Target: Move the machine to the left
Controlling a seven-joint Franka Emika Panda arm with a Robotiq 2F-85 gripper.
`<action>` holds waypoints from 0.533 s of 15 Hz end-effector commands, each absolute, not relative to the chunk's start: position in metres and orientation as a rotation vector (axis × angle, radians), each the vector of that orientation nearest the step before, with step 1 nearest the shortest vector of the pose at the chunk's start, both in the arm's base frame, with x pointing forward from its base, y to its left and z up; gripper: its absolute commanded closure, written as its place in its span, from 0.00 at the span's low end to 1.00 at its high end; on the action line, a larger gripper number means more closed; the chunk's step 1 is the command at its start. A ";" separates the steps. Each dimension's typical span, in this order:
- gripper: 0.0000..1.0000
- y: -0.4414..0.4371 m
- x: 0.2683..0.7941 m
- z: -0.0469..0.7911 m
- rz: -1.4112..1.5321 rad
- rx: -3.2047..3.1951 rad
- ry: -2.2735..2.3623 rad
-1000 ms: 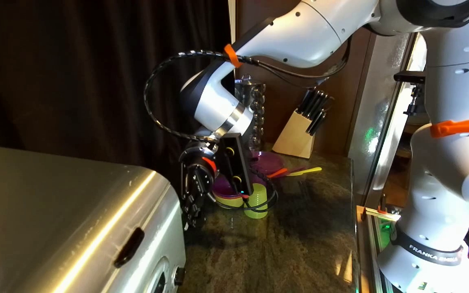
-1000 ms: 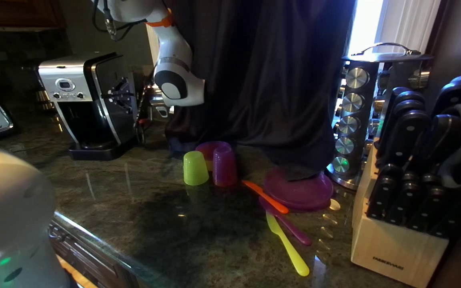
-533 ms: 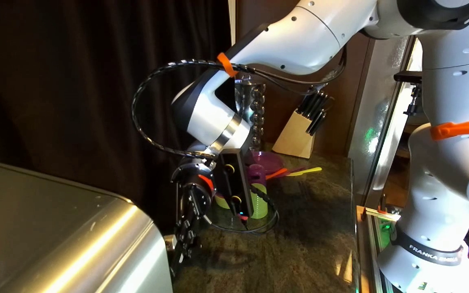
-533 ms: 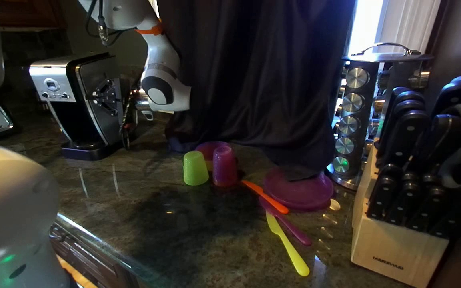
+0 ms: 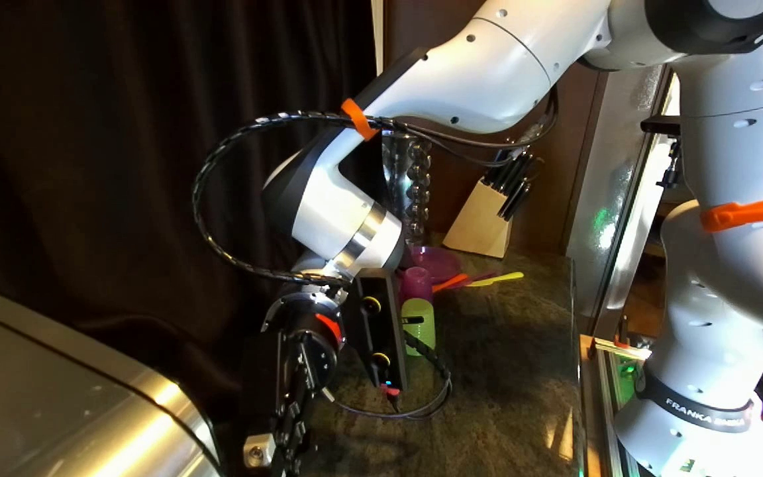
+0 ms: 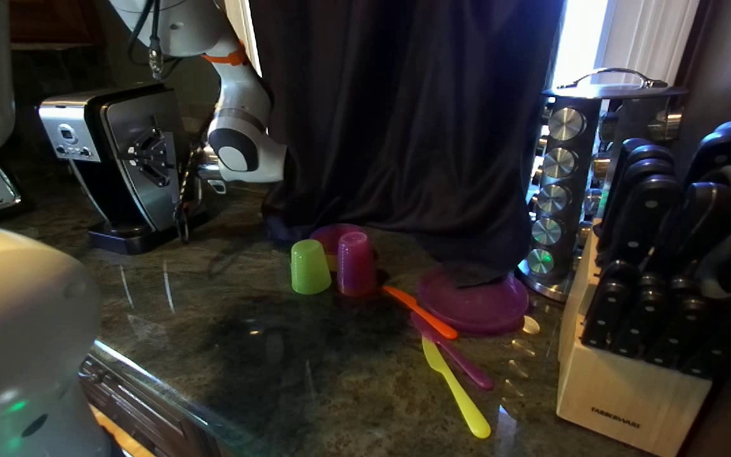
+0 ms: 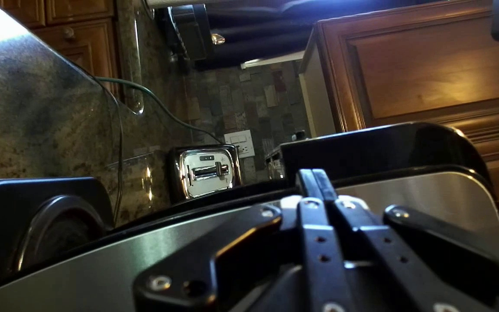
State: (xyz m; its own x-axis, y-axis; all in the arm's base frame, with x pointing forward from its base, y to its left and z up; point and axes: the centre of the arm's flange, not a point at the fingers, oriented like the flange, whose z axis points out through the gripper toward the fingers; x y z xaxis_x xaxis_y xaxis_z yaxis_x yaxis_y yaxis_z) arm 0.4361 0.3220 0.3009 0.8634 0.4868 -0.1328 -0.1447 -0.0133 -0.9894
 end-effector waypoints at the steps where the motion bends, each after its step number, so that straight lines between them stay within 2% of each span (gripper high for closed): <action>1: 1.00 0.354 0.439 0.297 0.480 -1.477 -0.316; 8: 1.00 0.343 0.425 0.305 0.535 -1.527 -0.291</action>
